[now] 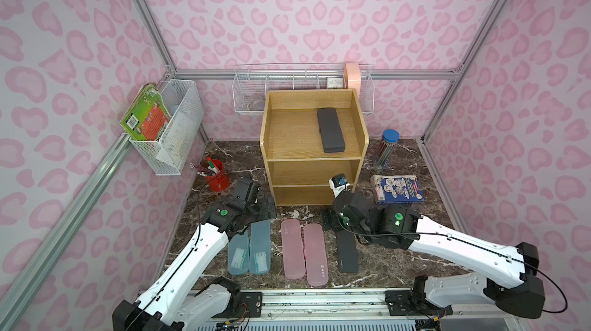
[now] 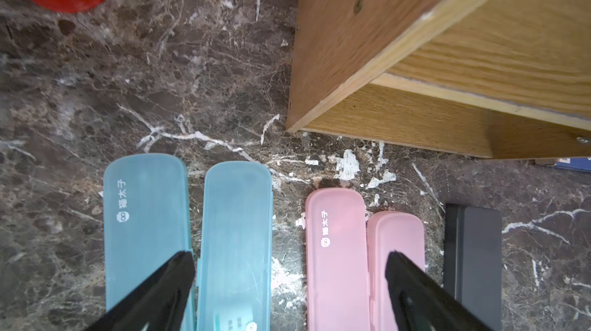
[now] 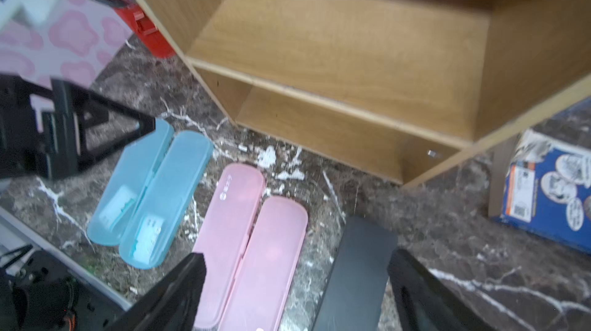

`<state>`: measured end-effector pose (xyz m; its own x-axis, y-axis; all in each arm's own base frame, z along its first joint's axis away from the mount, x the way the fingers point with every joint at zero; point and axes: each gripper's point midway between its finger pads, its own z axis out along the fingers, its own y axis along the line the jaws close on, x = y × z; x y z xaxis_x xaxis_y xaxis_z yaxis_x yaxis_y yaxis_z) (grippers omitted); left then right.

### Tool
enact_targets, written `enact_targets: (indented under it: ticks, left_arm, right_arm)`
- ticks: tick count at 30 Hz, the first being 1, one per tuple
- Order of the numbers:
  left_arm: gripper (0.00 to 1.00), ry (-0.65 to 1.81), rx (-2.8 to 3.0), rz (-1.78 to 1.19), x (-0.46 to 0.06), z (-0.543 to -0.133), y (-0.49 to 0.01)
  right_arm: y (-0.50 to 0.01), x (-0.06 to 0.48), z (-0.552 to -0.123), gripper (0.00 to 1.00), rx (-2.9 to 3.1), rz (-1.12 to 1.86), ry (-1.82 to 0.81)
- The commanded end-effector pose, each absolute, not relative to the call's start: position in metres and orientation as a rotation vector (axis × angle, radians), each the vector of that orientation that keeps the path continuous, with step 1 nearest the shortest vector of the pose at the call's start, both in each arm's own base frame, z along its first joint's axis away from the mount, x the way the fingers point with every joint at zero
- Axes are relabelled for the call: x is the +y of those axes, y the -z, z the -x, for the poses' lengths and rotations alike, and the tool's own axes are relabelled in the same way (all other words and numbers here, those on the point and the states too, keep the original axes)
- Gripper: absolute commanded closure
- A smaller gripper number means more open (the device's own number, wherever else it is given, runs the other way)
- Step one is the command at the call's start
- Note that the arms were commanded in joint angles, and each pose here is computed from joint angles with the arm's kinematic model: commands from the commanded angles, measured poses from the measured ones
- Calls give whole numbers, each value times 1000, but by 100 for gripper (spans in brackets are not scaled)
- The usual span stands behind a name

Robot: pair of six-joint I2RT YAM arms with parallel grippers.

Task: Place the pencil cases on the shelf according to color
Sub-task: Pick up the pencil case from the center of the board.

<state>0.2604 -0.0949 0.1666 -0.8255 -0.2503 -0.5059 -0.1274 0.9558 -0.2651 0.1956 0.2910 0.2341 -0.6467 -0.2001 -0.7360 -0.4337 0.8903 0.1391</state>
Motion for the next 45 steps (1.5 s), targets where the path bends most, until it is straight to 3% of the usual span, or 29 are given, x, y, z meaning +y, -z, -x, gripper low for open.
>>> enact_targets:
  ticks: [1, 9, 16, 24, 35, 40, 45]
  left_arm:
    - [2, 346, 2582, 312, -100, -254, -156]
    - [2, 362, 2623, 355, -99, -243, -127]
    - [2, 363, 2642, 348, -102, -244, -120]
    - [2, 362, 2642, 343, -106, -252, -120]
    - [2, 366, 2665, 337, -109, -252, -112]
    - [2, 380, 2669, 332, -112, -254, -109]
    - [2, 357, 2677, 320, -112, -257, -113]
  right_arm:
    - [-193, 270, -183, 7, 2402, 283, -376]
    - [-110, 240, -146, 4, 2615, 170, -462]
    - [-78, 239, -136, 3, 2693, 176, -482]
    - [-45, 221, -133, 4, 2838, 175, -218]
    - [-13, 230, -119, 5, 2896, 212, -159]
    - [-6, 233, -112, 12, 2896, 196, -207]
    - [-14, 232, -112, 28, 2846, 191, -191]
